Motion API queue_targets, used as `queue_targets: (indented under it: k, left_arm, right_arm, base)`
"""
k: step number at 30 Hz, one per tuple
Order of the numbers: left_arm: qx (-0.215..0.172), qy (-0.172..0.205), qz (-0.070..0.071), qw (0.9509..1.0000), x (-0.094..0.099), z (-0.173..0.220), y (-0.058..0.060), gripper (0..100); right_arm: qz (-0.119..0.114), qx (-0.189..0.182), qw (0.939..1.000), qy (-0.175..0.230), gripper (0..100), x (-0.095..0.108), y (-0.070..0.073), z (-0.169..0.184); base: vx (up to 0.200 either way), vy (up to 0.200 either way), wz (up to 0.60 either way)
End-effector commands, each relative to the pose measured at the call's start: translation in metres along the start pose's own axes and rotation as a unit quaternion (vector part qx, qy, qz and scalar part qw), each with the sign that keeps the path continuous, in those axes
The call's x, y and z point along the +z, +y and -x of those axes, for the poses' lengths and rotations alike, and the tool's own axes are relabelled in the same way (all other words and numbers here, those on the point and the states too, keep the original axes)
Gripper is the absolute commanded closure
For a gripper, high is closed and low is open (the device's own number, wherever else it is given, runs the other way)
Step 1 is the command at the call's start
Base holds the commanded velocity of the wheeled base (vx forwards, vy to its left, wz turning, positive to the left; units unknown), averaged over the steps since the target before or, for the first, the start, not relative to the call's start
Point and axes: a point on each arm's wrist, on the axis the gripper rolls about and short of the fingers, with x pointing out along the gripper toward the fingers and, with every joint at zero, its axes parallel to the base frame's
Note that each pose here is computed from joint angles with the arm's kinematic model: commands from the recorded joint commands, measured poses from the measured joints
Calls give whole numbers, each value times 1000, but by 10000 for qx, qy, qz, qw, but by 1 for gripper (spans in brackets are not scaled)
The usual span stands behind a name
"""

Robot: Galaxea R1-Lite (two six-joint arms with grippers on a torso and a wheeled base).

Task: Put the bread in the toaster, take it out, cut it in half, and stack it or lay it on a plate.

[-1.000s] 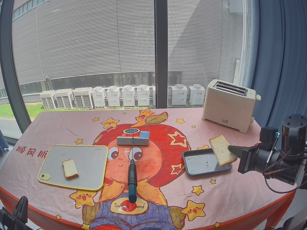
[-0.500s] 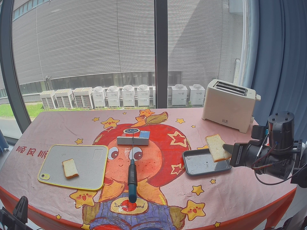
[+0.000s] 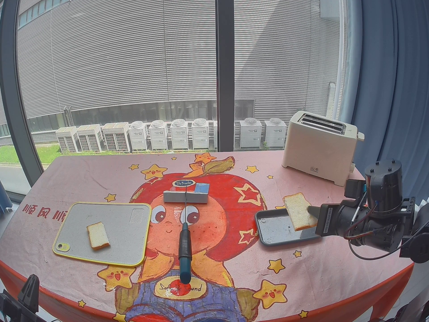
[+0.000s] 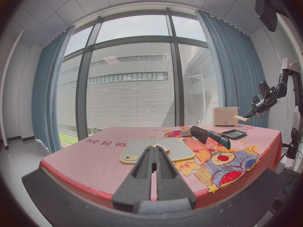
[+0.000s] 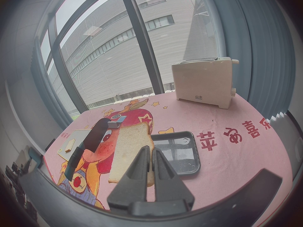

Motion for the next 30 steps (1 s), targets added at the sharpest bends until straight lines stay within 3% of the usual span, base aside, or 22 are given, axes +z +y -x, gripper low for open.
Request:
queue_targets:
  k: [1, 30]
  left_arm:
    - [3, 7, -1, 10000, -5, 0, 0, 100]
    - [11, 8, -1, 10000, -5, 0, 0, 100]
  right_arm:
    - [5, -13, 10000, 23, 100, -1, 0, -1]
    - [64, -246, 9992, 298, 100, -10, -4, -19]
  base:
    - [0, 0, 0]
    - [0, 0, 0]
